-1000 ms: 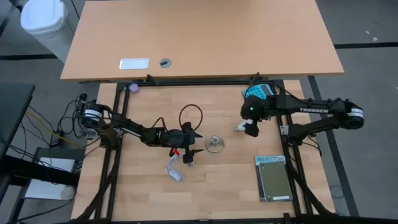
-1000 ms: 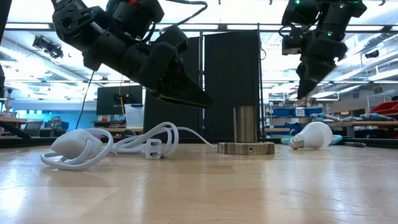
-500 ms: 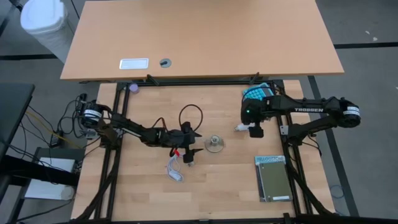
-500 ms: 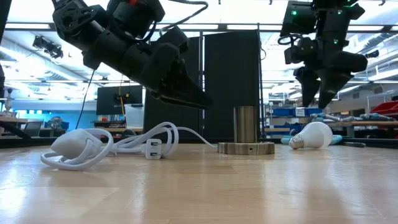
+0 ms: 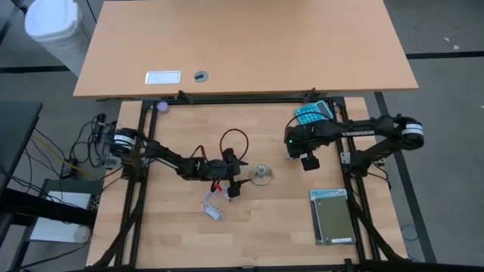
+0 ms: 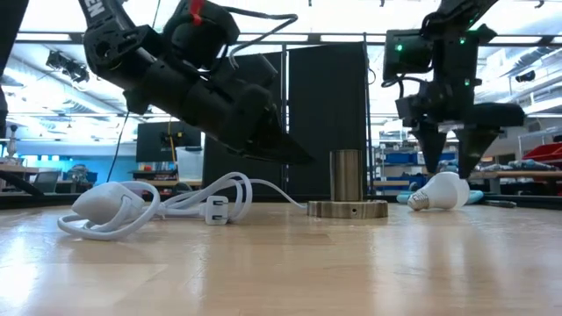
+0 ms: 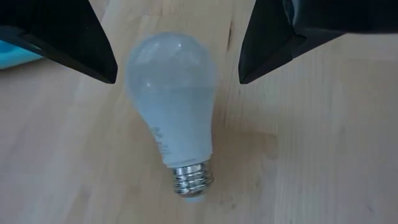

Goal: Screw lightbulb
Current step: Insert the lightbulb into the socket

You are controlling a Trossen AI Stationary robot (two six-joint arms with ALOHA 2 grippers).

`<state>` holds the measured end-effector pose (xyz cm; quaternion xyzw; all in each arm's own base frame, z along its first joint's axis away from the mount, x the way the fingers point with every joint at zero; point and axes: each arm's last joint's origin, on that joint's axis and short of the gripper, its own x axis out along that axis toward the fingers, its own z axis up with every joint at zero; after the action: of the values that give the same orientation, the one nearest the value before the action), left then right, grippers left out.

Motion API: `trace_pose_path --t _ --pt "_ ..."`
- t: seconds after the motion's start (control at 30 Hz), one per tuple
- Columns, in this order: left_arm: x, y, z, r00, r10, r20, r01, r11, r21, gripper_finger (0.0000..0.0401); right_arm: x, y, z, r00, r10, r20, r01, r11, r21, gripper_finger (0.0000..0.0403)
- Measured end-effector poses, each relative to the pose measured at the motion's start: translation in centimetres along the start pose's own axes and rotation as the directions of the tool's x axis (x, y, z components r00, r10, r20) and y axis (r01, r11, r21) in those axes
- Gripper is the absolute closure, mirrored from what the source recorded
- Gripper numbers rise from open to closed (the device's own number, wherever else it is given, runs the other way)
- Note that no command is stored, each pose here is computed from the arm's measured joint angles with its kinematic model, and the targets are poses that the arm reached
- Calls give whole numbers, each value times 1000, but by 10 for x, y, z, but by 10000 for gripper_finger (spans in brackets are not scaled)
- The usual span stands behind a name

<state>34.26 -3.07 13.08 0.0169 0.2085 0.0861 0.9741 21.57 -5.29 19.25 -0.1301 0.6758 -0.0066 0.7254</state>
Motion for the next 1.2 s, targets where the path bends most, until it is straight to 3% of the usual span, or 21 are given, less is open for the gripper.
trace_pose_path --t 0.4,0.77,1.2 --pt "34 -12 2 1000 -2 -3 2 997 73 84 3 -2 4 1000 -28 11 28 1000 -6 71" --pt "54 -13 -11 992 125 1 -124 989 80 85 3 -3 7 998 -41 44 42 999 -5 71" --pt "58 -12 -12 988 138 70 -141 989 40 131 3 -2 9 997 -2 74 -2 999 49 71"
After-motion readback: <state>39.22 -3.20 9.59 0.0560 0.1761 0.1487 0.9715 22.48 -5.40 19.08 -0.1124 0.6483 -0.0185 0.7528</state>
